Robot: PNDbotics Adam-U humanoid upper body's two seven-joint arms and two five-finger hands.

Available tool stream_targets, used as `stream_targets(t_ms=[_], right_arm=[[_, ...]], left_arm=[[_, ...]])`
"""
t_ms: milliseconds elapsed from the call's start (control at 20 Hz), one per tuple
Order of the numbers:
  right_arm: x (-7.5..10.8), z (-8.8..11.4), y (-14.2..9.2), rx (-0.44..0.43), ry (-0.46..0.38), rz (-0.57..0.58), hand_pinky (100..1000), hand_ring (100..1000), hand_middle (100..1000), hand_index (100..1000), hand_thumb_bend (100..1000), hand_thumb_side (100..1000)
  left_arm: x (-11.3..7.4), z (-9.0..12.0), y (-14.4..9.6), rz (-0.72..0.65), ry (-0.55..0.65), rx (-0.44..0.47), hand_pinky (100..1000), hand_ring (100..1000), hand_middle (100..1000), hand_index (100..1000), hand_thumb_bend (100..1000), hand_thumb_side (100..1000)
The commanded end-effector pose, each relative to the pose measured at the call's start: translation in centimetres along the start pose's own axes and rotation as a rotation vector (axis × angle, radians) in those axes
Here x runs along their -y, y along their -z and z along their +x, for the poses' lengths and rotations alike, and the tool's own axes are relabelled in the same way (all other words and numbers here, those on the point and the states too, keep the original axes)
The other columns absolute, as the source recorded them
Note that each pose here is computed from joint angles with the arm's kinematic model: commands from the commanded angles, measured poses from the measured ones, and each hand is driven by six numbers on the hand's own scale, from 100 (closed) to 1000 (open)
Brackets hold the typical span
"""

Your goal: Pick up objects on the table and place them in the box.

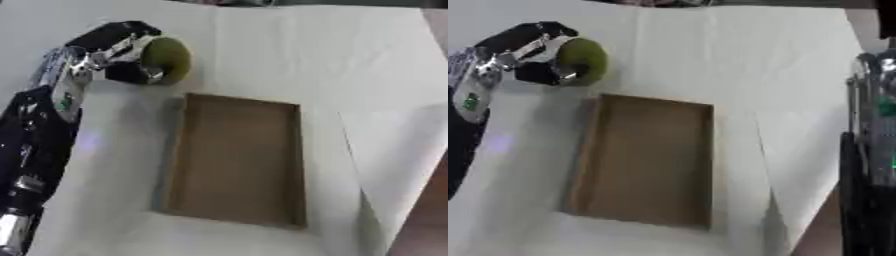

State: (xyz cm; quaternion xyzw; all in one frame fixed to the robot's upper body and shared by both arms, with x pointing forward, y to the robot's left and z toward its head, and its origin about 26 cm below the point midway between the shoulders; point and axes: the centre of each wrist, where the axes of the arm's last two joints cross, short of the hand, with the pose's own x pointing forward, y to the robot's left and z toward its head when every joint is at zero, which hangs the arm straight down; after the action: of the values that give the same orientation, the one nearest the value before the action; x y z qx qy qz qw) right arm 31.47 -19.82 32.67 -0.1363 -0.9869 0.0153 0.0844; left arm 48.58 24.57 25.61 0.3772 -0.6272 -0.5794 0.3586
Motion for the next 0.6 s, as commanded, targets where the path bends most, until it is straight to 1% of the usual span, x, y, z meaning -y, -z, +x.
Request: stream_targets(t_ms=[50,100,200,250,350,400,500,550,600], right_arm=[[0.4,0.6,0.6,0.029,-0.003,-0.017,831,529,671,758,100,565],[0.5,0.6,0.5,0.028,-0.003,-0.018,830,529,671,758,100,566],[0.5,0.5,0.5,0.027,-0.004,-0.020,830,530,671,758,100,566],[0.5,0.5,0.5,0.026,-0.006,-0.021,830,529,671,758,100,566],[0.5,0.5,0.5,0.024,-0.008,-0.021,830,529,671,758,100,566],[0.5,0.5,0.5,0.023,-0.009,-0.022,830,529,671,758,100,566],[0.6,0.5,0.4,0.022,-0.009,-0.024,830,529,671,758,100,566],[0.6,0.5,0.4,0.021,-0.010,-0.024,830,529,671,758,100,566],[0.6,0.5,0.4,0.021,-0.010,-0.025,830,529,671,758,100,566]], left_arm=[[-0.8,0.0,0.0,0.007,-0.020,0.011,982,969,846,923,115,487],[-0.9,0.1,-0.1,0.009,-0.033,0.019,979,967,844,915,100,452],[-1.1,0.4,-0.1,0.017,-0.055,0.035,972,965,834,866,100,391],[-1.3,0.5,-0.2,0.021,-0.062,0.044,966,961,829,844,100,316],[-1.5,0.7,-0.3,0.024,-0.079,0.059,951,951,808,809,100,221],[-1.6,0.8,-0.4,0.022,-0.090,0.065,938,941,798,799,100,191],[-1.6,1.0,-0.4,0.011,-0.118,0.076,887,898,774,775,100,257],[-1.6,1.0,-0.4,0.007,-0.132,0.083,878,883,761,771,100,287],[-1.7,1.1,-0.5,0.005,-0.146,0.089,870,874,754,768,100,293]])
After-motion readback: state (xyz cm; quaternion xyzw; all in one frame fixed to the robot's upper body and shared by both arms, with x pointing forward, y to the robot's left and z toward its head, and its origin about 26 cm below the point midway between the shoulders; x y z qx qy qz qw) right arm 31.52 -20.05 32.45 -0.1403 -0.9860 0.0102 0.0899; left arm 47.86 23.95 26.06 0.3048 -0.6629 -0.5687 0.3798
